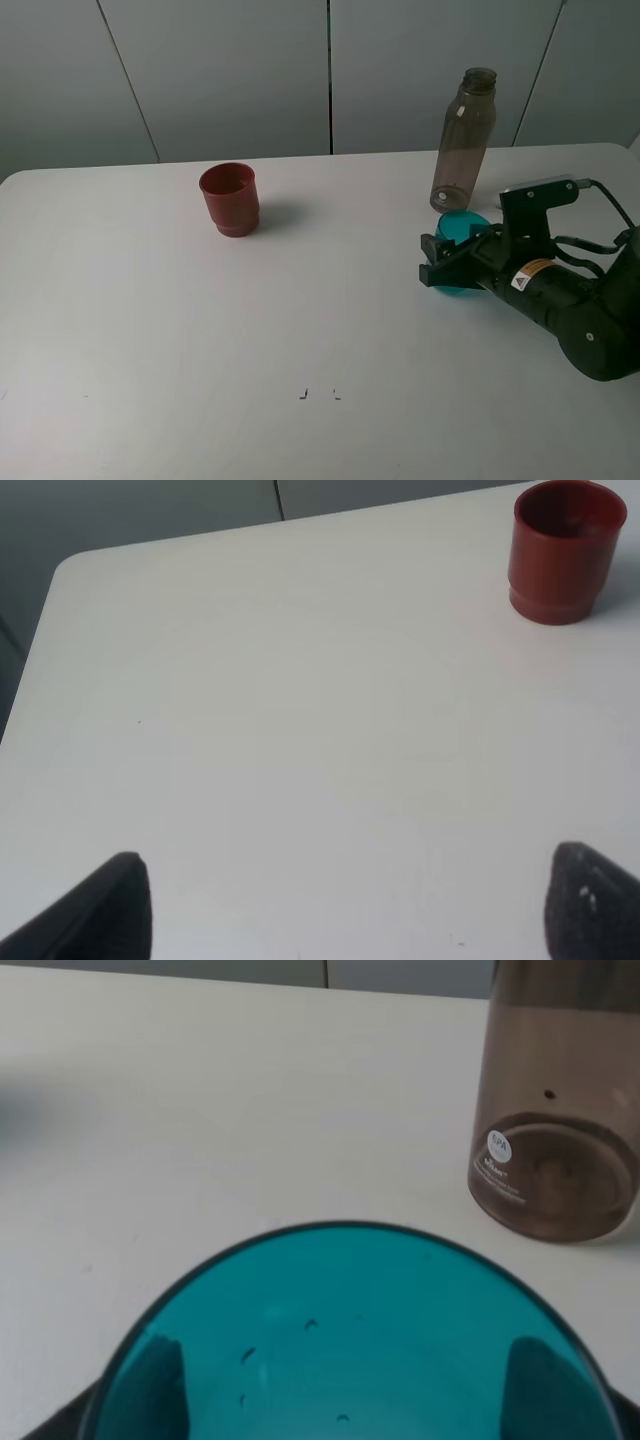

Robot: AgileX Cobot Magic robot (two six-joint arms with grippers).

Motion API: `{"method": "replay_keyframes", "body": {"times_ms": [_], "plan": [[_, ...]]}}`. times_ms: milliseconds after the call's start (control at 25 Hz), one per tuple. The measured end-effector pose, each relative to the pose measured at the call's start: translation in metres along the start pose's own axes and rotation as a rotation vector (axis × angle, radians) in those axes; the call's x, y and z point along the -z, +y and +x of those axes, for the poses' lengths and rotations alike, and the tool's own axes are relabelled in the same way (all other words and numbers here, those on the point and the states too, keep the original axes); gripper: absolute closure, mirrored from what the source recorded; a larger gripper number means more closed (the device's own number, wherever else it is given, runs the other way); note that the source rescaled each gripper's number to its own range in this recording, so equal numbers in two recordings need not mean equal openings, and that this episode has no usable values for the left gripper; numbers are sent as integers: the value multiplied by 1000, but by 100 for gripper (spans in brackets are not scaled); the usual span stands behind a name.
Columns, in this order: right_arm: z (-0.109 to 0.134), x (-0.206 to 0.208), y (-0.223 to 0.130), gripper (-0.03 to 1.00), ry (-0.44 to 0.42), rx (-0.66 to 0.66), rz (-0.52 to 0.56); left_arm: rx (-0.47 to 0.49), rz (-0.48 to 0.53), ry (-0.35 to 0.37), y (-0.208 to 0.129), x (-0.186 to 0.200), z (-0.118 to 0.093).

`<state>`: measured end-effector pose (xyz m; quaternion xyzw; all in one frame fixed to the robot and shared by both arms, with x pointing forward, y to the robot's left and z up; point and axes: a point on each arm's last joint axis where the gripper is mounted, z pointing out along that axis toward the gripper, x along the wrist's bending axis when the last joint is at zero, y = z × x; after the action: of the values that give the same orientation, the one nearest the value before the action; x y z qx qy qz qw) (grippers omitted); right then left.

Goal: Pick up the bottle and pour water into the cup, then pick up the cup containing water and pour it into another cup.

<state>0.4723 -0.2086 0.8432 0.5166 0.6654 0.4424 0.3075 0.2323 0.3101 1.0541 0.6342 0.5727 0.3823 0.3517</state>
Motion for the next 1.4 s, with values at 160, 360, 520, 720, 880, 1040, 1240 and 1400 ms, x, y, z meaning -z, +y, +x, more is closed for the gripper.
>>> {"method": "replay_keyframes", "body": {"times_ms": [160, 360, 520, 720, 880, 1040, 1240, 1400], "plan": [[0, 0, 0, 90, 4, 2, 0, 0, 0, 0, 0, 0, 0], [1, 0, 0, 7, 8, 3, 0, 0, 0, 0, 0, 0, 0], [1, 2, -2, -2, 17, 7, 8, 0, 0, 0, 0, 0, 0], [2, 17, 4, -3, 29, 11, 50, 0, 0, 0, 0, 0, 0], [3, 33, 13, -3, 39, 15, 182, 0, 0, 0, 0, 0, 0], [4, 56, 27, -3, 39, 14, 297, 0, 0, 0, 0, 0, 0], [6, 92, 63, -3, 48, 10, 377, 0, 0, 0, 0, 0, 0], [7, 127, 105, -3, 63, 13, 350, 0, 0, 0, 0, 0, 0]]}}
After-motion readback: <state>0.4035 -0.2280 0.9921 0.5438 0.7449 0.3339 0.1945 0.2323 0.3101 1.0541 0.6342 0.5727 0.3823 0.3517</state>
